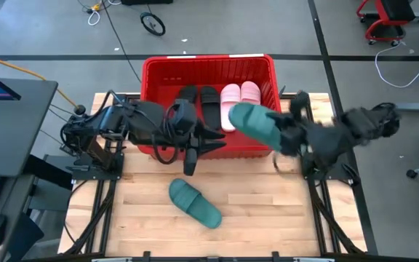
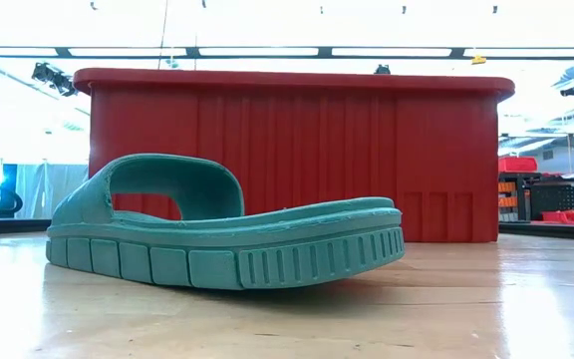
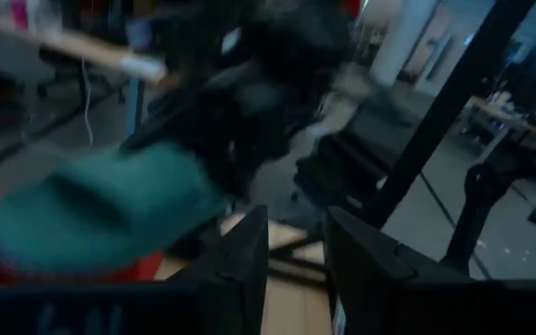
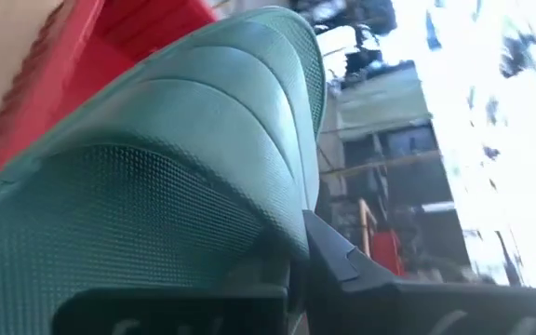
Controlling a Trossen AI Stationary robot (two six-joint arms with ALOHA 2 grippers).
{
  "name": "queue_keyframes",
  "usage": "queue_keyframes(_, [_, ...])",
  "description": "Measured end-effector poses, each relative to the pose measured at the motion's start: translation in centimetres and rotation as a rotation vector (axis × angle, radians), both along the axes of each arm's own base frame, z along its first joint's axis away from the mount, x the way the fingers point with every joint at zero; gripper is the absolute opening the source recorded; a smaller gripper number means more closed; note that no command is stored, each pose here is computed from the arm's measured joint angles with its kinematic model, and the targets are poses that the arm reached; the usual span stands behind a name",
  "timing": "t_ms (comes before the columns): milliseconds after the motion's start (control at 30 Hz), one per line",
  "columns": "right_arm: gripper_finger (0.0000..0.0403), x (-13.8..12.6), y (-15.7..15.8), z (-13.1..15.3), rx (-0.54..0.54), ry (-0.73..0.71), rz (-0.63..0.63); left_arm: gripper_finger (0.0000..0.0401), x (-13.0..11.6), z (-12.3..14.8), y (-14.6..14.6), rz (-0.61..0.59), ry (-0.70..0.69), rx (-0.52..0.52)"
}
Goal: Pick and place slides into bin
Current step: Put the green slipper into the red bin
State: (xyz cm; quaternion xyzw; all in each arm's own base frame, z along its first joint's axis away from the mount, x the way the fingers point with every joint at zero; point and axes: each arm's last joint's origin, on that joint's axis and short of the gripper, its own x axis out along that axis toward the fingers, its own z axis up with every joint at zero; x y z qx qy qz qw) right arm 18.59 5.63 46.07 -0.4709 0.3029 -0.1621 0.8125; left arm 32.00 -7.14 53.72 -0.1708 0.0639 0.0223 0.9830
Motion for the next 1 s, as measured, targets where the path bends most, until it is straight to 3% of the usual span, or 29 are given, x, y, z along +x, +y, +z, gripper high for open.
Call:
queue_keyframes(133, [0.0009,2.4,-3.3,0.1,-0.032,0.069,0.121,0.011,0.0,1.1,0.4,0.003,-0.1,0.073])
queue_keyframes(267, [0.0009,5.2,-6.9,-1.2,-0.029,0.137,0.157,0.0112,-0.8,2.2,1.1,0.02,-0.171,0.118])
queue_keyframes(400, [0.0009,7.8,-9.7,-4.0,0.045,0.266,0.242,0.0109,-2.0,3.2,1.7,0.055,-0.213,0.167])
queue_keyframes(533, [0.0009,9.9,-11.8,-7.9,0.037,0.395,0.275,0.0105,-3.5,4.1,2.1,0.066,-0.238,0.188])
queue_keyframes(633, [0.0009,10.7,-12.9,-10.7,0.086,0.409,0.329,0.0105,-4.3,4.6,2.3,0.068,-0.254,0.187])
queue_keyframes(900, [0.0009,11.3,-15.8,-17.7,-0.039,0.36,0.285,0.0104,-5.5,4.6,2.4,0.063,-0.216,0.204])
queue_keyframes(1000, [0.0009,10.7,-16.7,-20.5,-0.019,0.417,0.268,0.0101,-5.7,4.5,2.5,0.06,-0.2,0.207])
